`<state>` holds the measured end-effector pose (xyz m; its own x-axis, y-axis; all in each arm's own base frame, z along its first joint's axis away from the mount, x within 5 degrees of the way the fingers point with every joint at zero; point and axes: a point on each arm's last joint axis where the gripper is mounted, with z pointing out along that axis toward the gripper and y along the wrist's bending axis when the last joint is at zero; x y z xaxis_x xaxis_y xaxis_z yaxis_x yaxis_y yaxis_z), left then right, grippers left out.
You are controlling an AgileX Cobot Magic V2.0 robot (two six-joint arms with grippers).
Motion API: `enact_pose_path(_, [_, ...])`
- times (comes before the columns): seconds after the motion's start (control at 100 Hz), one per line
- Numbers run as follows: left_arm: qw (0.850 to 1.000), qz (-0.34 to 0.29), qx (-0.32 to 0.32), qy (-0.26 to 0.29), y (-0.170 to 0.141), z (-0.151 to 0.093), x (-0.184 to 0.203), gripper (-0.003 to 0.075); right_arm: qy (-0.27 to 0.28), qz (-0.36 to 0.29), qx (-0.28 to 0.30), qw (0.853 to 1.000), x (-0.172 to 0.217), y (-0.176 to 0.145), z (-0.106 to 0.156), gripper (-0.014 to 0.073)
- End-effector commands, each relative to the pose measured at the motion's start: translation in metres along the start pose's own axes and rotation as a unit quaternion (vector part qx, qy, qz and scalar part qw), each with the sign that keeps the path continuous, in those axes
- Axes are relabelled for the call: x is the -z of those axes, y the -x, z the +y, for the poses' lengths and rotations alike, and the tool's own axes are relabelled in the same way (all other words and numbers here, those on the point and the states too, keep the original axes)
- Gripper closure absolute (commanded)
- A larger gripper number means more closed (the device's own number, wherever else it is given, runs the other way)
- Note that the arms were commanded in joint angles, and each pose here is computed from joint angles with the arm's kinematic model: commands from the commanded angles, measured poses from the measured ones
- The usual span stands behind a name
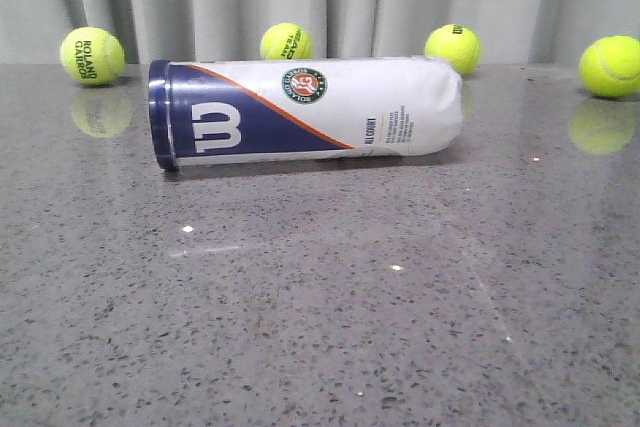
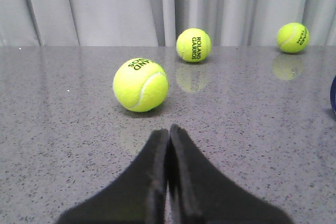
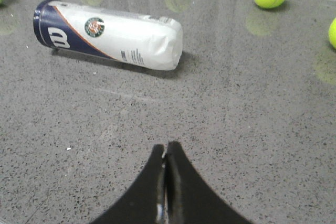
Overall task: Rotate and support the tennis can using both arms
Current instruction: 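Withdraw the right gripper upward away from the can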
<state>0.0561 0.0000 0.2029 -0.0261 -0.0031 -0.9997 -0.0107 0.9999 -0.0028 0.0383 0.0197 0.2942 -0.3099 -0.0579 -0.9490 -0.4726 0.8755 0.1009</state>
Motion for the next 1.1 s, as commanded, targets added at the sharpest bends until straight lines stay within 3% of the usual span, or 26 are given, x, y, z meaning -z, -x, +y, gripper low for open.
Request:
enact_pose_path(0.0, [0.999,-0.050,0.018,0.005,0.004,0.001,0.002,0.0740,0.003,-0.064,0.006,0.998,0.005,0.014,0.001,0.0662])
enact_pose_path(0.26, [0.998,-0.061,0.018,0.000,0.050,0.000,0.004,0.0740,0.004,-0.066,0.006,0.998,0.005,0.014,0.001,0.0662])
enact_pose_path(0.47, [0.999,0.033,0.017,-0.012,0.084,-0.002,-0.012,0.0740,0.004,-0.066,0.006,0.998,0.005,0.014,0.001,0.0662])
enact_pose_path(0.73, [0.989,0.143,0.011,-0.025,0.115,-0.004,-0.048,0.0730,0.004,-0.066,0.006,0.998,0.005,0.014,0.001,0.0662])
enact_pose_path(0.85, [0.986,0.162,0.029,-0.038,0.119,-0.007,-0.064,0.0594,0.004,-0.066,0.006,0.998,0.005,0.014,0.001,0.0662])
enact_pose_path(1.0, [0.979,0.181,0.078,-0.048,0.118,-0.010,-0.079,0.0241,0.004,-0.066,0.006,0.998,0.005,0.014,0.001,0.0662])
enact_pose_path(1.09, [0.970,0.195,0.136,-0.058,0.117,-0.014,-0.087,0.0146,0.004,-0.066,0.006,0.998,0.005,0.014,0.001,0.0662])
